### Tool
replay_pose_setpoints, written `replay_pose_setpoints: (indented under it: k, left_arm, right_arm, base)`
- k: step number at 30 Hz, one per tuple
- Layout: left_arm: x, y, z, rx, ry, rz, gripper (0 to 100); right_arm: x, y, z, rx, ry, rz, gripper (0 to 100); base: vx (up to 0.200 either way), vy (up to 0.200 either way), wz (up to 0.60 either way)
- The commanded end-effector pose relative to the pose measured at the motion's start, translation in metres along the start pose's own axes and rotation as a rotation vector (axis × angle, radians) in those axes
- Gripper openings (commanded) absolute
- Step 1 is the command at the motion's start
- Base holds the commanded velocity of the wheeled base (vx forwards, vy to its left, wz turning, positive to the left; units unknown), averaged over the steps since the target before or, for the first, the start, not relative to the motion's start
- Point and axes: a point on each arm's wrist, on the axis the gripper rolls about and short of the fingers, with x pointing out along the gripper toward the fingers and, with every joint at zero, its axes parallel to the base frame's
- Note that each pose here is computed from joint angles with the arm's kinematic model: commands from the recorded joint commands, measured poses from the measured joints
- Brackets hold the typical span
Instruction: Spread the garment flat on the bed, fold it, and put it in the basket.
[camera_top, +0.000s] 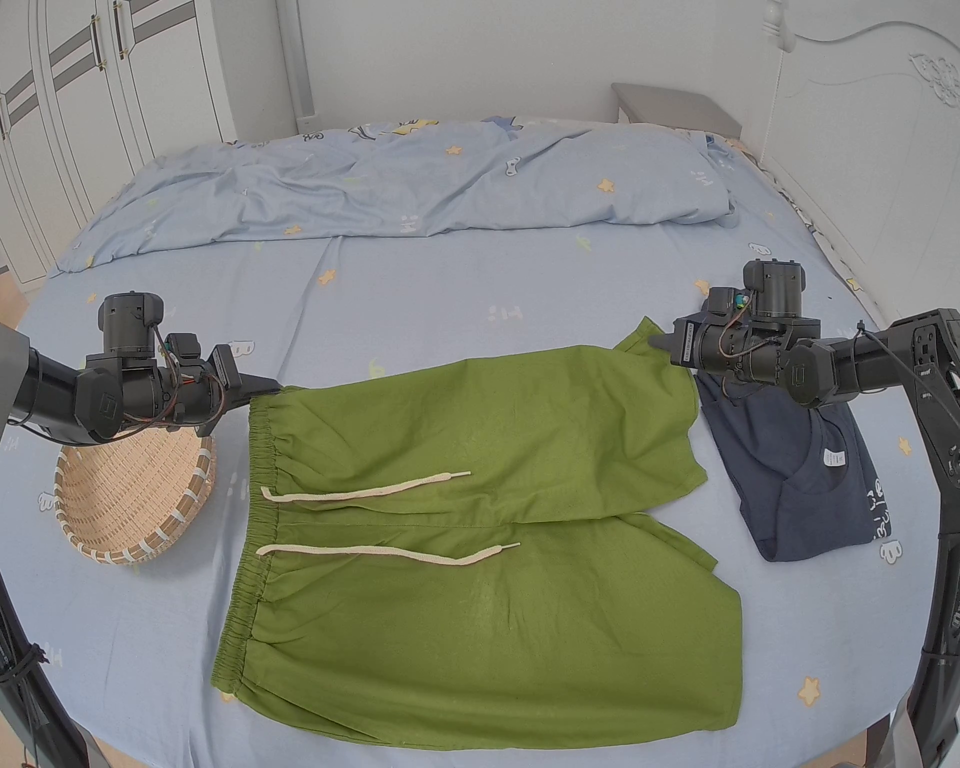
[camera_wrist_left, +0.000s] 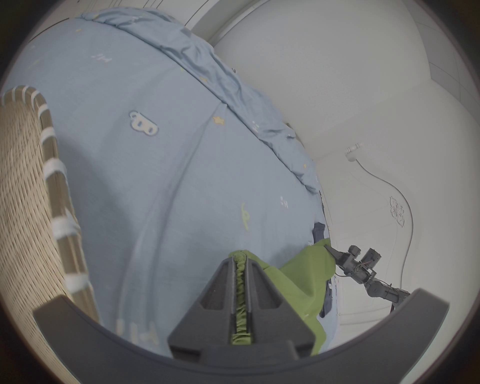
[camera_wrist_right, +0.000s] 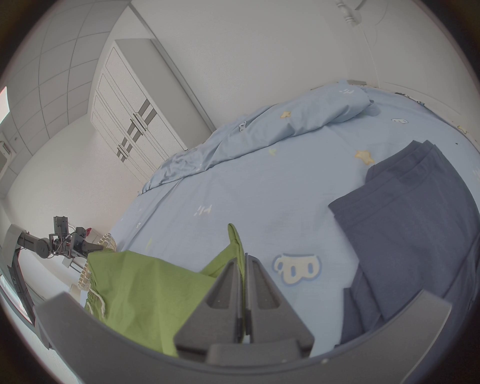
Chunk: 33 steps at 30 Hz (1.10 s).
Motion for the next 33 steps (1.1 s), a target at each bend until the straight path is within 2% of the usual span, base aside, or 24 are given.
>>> replay_pose_setpoints:
  k: [1, 10, 33]
  left_arm:
    - [0.005, 0.021, 0.005, -0.006, -0.027, 0.023, 0]
    - [0.020, 0.032, 0.008, 0.032, -0.064, 0.002, 0]
    - [0.018, 0.021, 0.017, 0.086, -0.162, -0.001, 0]
  right_arm:
    - [-0.006, -0.009, 0.006, 0.007, -0.025, -0.015, 0]
    - [-0.008, -0.019, 0.011, 0.020, -0.059, -0.021, 0]
    - [-0.009, -0.026, 0.016, 0.045, -0.109, -0.026, 0]
  base:
    - [0.000, 0.000, 0.00]
    - [0.000, 0.000, 0.00]
    - [0.000, 0.000, 0.00]
